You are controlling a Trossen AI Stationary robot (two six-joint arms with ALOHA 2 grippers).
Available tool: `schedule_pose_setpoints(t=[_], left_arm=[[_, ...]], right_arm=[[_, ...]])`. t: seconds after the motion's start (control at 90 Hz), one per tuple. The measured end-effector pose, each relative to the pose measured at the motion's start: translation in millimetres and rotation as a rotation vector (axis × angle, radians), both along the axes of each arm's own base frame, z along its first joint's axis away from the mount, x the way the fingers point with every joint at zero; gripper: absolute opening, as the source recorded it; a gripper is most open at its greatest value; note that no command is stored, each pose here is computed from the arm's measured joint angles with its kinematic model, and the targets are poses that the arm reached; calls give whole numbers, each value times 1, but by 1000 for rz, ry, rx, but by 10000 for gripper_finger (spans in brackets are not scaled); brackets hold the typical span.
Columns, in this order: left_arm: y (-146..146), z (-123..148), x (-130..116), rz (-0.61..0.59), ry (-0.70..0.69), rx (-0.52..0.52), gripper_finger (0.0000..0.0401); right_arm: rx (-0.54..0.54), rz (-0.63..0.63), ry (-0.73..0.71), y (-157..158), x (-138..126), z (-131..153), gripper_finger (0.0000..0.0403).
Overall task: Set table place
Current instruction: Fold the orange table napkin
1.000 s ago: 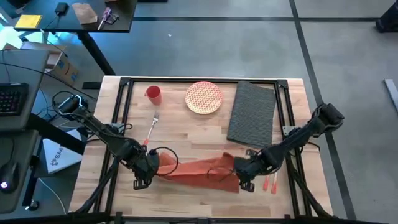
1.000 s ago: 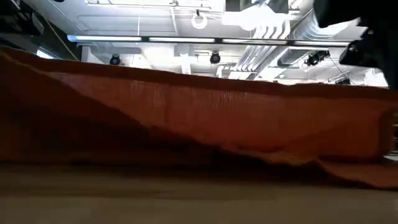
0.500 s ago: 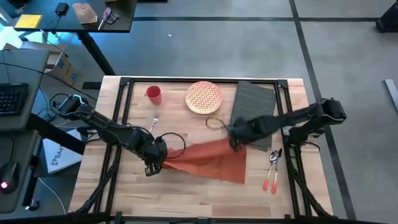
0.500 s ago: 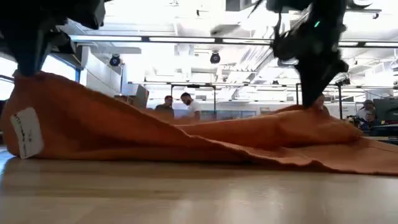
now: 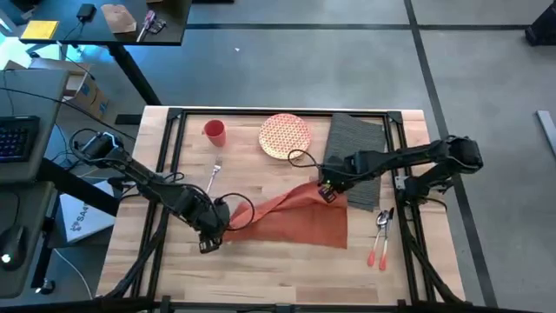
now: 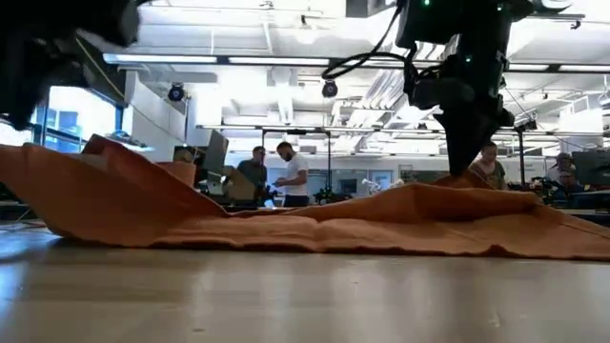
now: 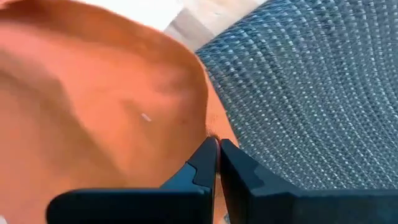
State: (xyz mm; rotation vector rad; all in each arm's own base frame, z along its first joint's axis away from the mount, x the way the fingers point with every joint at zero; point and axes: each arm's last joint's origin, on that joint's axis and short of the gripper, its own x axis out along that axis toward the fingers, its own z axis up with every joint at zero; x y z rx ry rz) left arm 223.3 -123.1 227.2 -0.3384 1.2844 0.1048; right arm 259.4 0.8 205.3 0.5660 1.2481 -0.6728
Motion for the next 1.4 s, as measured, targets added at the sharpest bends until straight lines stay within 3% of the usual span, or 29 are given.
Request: schedule_pose_setpoints(t=[0.167, 0.344, 0.456, 0.756, 0.867, 1.0, 1.1, 1.267, 1.4], left_arm=[[-2, 0, 12, -128, -144, 104, 139], [-10, -12, 22, -366, -186, 243, 139], [-14, -23, 28, -424, -172, 271, 146], [-11, -40, 25, -329, 18, 450, 140], [-11, -38, 25, -318, 13, 445, 102], [-9, -39, 24, -261, 36, 425, 21], [-6, -37, 20, -196, 68, 416, 7], [-12, -11, 11, -149, 91, 406, 0], [-24, 31, 0, -151, 66, 338, 0]], right_arm=[[14, 23, 2, 3, 0, 0, 0], [23, 43, 3, 4, 0, 0, 0], [39, 46, 4, 5, 0, 0, 0], [57, 65, 8, 12, -1, 0, 0], [60, 65, 8, 17, -1, 0, 0], [61, 83, 12, 23, -2, 0, 0], [81, 116, 18, 32, -3, 0, 0], [197, 282, 30, 65, -8, 2, 0], [387, 486, 10, 101, -14, 19, 0]])
